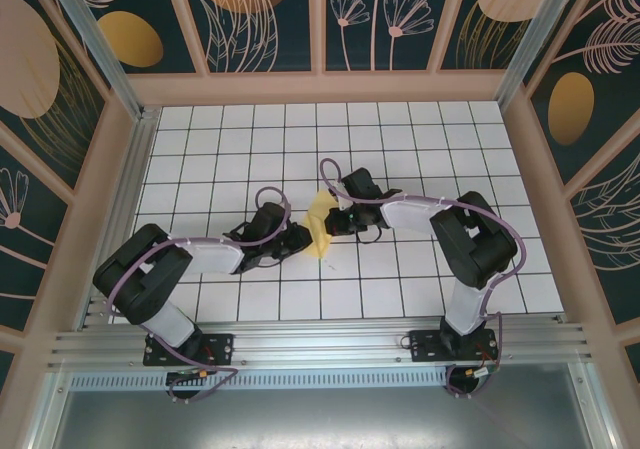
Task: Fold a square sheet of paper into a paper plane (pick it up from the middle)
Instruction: Fold the triangle a second time at the center of the table.
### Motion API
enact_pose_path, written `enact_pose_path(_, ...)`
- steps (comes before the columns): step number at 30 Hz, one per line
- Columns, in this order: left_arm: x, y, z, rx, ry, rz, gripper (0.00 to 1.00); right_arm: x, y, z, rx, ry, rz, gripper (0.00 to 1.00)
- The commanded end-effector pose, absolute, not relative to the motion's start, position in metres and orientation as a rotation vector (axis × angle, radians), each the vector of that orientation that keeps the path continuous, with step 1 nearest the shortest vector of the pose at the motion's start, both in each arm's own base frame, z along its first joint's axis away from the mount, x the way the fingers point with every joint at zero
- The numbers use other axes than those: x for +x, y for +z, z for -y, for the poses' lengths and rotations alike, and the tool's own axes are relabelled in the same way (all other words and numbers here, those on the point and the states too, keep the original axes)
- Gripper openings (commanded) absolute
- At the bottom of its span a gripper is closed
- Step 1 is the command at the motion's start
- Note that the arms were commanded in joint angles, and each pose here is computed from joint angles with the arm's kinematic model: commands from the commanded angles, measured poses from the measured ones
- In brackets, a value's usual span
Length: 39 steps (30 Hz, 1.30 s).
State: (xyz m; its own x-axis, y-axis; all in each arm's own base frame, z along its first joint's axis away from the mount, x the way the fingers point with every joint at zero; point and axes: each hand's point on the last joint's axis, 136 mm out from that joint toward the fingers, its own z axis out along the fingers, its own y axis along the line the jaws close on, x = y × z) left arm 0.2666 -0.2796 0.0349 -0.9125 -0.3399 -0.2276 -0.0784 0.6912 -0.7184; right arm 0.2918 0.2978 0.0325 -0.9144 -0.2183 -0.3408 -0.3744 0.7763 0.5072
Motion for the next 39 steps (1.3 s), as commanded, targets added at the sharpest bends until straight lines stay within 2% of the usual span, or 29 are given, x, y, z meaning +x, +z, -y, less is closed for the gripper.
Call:
enact_pose_path(1,0.263,0.037,0.290,-0.323,-1.124,-2.558,0.14,0.290,0.031,-0.292,-0.480,0.823,-2.717,0.02)
enact_pose_path(9,0.251,0.006,0.281,-0.351,-1.006,-2.685,0.06,0.285,0.028,-0.291,-0.510,0.824,-2.735,0.02)
enact_pose_path(21,0.251,-0.005,0.274,-0.347,-0.921,-2.722,0.06,0.299,0.021,-0.281,-0.488,0.697,-2.741,0.02)
enact_pose_path(39,0.249,-0.007,0.274,-0.320,-0.913,-2.737,0.06,0.307,0.016,-0.287,-0.528,0.698,-2.738,0.02)
